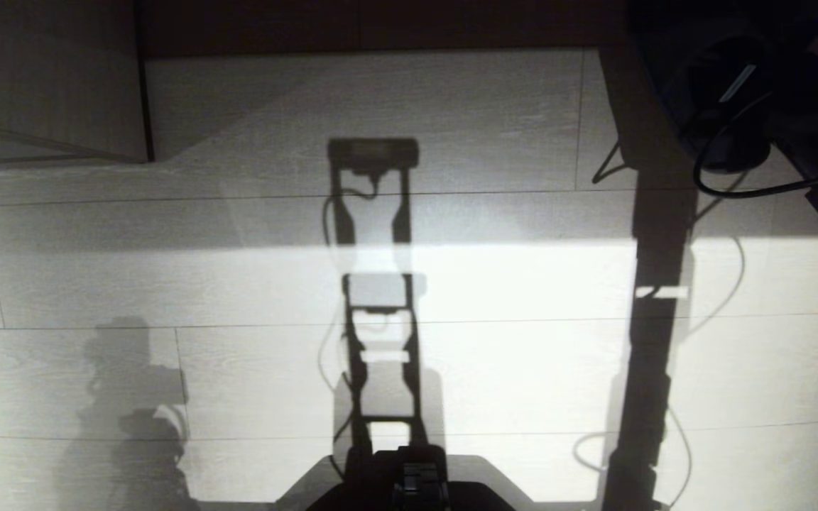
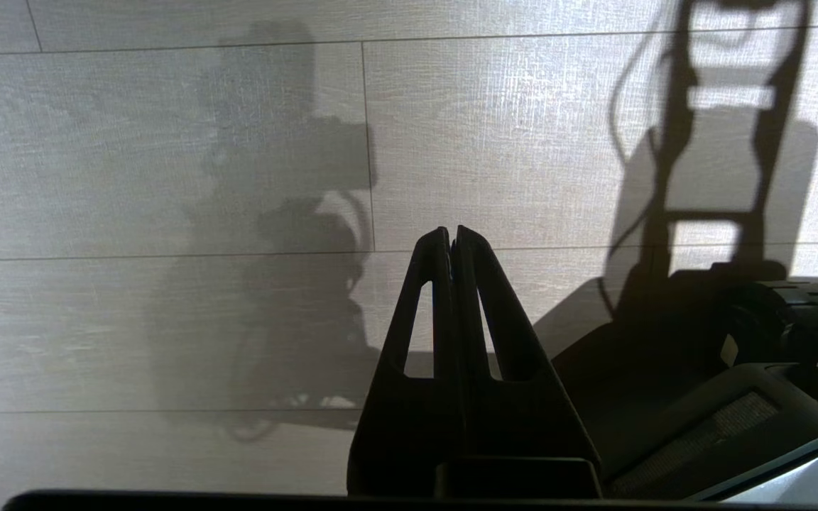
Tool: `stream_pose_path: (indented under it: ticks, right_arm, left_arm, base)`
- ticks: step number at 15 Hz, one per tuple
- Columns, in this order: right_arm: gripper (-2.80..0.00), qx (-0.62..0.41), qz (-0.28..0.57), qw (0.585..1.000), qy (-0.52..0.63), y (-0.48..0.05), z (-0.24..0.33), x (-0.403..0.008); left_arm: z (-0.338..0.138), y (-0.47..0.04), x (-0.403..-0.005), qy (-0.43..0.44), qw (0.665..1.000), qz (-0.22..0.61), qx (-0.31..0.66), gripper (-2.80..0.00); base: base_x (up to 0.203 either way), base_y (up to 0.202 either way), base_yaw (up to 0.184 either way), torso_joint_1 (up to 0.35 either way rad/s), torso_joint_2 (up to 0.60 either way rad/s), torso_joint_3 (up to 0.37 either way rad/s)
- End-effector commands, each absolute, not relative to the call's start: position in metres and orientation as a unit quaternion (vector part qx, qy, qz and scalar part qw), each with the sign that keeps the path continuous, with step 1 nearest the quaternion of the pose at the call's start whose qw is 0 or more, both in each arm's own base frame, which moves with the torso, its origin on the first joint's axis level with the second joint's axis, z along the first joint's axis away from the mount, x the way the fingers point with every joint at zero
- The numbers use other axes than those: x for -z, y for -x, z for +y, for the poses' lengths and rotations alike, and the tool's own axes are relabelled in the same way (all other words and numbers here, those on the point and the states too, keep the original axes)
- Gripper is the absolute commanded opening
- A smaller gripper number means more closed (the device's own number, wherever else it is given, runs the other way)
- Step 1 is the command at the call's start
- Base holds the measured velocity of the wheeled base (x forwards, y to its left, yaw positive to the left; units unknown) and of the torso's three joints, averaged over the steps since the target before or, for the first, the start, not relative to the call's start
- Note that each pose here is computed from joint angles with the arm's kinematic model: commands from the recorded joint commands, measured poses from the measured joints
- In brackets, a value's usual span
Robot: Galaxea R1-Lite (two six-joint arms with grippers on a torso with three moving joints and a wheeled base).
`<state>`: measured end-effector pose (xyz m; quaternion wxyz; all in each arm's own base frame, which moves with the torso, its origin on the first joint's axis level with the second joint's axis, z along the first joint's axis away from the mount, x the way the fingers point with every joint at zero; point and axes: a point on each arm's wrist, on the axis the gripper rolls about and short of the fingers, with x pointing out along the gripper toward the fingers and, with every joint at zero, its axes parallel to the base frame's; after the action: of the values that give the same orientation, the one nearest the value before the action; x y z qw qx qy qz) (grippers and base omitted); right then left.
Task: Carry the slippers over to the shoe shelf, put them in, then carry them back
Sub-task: Pick up the slippers on the floor, then place the slippers into the shoe cabinet
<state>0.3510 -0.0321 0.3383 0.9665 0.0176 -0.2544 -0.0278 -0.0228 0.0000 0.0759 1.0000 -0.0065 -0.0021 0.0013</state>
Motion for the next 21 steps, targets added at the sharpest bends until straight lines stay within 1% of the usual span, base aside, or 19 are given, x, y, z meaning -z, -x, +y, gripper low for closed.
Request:
stream_pose_path:
  ticks: [1,13,21]
  right_arm:
    - [-2.80,0.028,-0.265,0.964,-0.017,-0.317,-0.030,-0.349]
    - [-2.80,0.028,-0.256,0.966,-0.013,-0.214,-0.020,-0.341]
    - [-2.80,0.030,-0.247,0.969,-0.009,-0.151,-0.014,-0.314]
  left_arm:
    - [0.000,0.023,-0.076,0.007,1.000,-0.002,-0.002,-2.80]
    - [0.000,0.023,-0.076,0.007,1.000,-0.003,-0.002,-2.80]
    - [0.000,0.023,-0.076,0.007,1.000,-0.002,-0.002,-2.80]
  base:
    - [0.000,0.000,0.000,0.000,0.00,0.000]
    - [0.000,0.000,0.000,0.000,0.00,0.000]
    - [0.000,0.000,0.000,0.000,0.00,0.000]
